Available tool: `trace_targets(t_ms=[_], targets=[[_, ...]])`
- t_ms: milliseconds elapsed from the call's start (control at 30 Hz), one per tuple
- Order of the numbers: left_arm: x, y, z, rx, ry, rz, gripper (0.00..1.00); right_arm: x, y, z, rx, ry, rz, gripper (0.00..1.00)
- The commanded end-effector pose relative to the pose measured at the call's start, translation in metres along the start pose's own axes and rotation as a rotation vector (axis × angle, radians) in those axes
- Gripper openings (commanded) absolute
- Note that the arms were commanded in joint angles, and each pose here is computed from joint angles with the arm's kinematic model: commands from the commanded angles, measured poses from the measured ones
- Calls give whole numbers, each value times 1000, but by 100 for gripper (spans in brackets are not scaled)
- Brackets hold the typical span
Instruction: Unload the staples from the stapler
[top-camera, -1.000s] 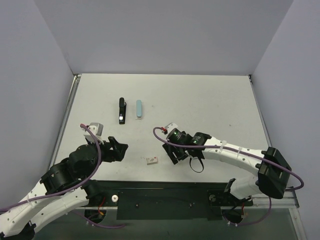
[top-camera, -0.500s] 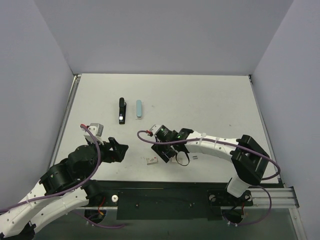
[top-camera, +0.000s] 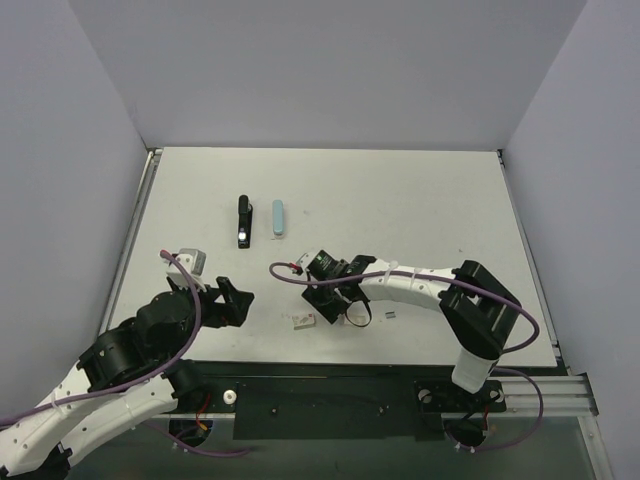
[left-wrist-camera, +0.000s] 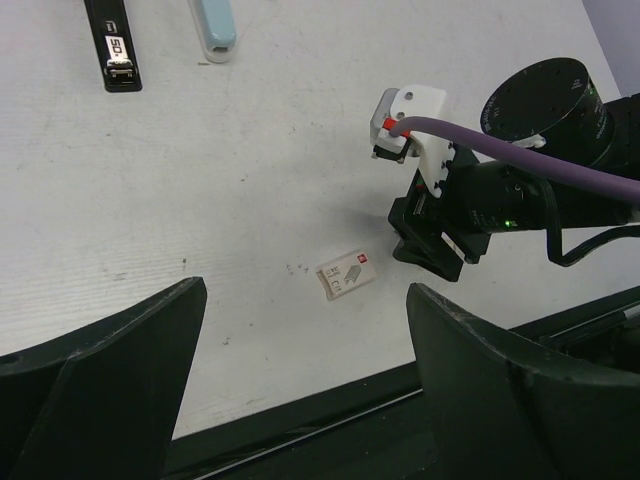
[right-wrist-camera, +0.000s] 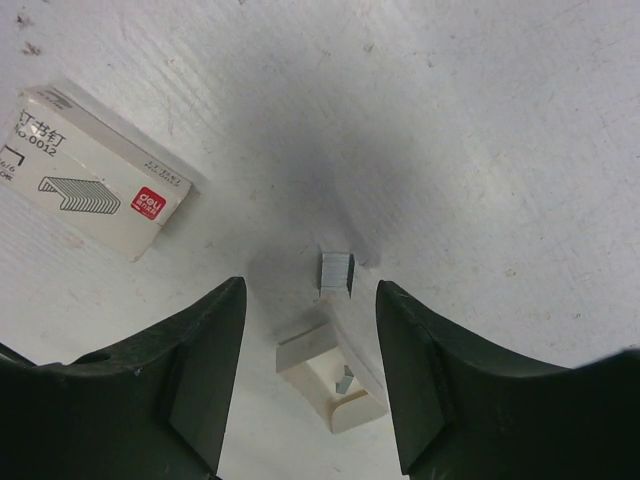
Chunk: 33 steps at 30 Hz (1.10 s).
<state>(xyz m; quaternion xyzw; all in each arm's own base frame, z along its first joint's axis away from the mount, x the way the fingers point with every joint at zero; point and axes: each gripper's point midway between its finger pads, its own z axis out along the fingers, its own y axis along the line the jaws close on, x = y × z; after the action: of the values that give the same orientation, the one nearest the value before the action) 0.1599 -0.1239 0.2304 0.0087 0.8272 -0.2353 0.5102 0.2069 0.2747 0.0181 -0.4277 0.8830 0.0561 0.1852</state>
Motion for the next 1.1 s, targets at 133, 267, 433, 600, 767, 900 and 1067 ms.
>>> trace_targets(t_ms=[133, 267, 433, 600, 767, 900, 1067], targets=[[-16, 0, -10, 9, -51, -11, 92, -13, -4, 2, -4, -19, 7, 49], [-16, 1, -10, 8, -53, -11, 92, -10, -5, 4, -5, -16, 21, 46], [-16, 1, -10, 4, -52, -11, 92, -6, -6, 7, -6, -8, 30, 44], [-16, 1, -10, 3, -51, -10, 92, -2, -9, 9, 0, -6, 47, 43], [-16, 2, -10, 1, -51, -10, 92, 2, -8, 9, -8, -1, 61, 39], [-16, 3, -11, -2, -52, -9, 92, 6, -9, 11, -6, 5, 71, 38], [-16, 3, -10, -3, -52, -9, 92, 9, -8, 12, -11, 4, 82, 36]])
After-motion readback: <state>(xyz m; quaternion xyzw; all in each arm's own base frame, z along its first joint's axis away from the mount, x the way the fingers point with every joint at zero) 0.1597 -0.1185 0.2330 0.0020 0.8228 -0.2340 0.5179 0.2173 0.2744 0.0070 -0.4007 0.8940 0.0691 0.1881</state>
